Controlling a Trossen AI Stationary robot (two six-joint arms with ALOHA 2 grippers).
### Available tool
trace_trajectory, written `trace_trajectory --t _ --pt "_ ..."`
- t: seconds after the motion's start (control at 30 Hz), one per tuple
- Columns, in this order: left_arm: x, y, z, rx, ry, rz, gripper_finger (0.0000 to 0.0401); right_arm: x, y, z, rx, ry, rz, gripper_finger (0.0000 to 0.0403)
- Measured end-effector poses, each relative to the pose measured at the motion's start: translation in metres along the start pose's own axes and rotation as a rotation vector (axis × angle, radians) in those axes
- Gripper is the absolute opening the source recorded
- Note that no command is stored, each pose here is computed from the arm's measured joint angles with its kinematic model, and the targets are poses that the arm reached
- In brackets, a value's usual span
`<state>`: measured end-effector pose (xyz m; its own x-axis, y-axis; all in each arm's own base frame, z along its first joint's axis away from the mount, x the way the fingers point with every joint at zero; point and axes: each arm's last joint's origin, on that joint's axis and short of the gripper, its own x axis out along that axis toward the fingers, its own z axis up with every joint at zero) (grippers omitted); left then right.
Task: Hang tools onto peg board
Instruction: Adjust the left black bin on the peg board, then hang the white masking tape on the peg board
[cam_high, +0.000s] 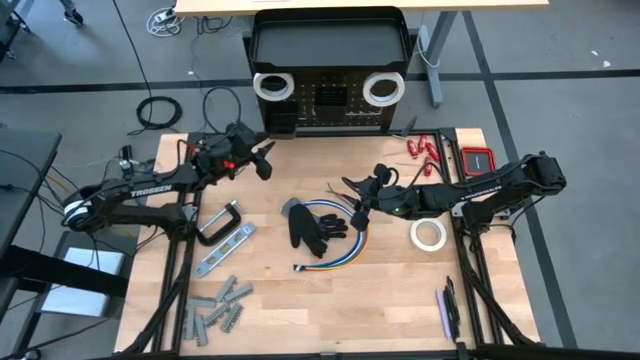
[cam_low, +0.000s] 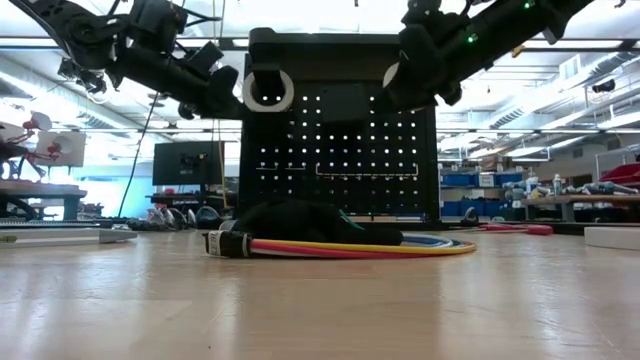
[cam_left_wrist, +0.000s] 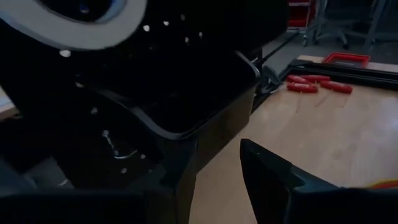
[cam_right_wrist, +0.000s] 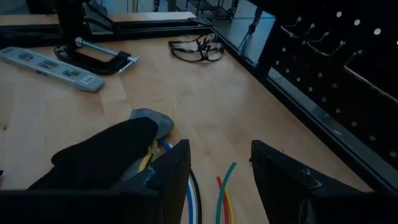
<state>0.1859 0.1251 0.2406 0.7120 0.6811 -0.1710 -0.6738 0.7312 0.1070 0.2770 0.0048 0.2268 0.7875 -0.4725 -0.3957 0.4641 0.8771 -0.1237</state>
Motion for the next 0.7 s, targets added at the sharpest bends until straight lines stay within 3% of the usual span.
trace_trajectory --t 0.7 --pt "-0.006 -0.011 -0.001 -0.010 0.030 -0.049 0.0136 0.000 0.000 -0.002 -0.022 0.024 -0.003 0.0178"
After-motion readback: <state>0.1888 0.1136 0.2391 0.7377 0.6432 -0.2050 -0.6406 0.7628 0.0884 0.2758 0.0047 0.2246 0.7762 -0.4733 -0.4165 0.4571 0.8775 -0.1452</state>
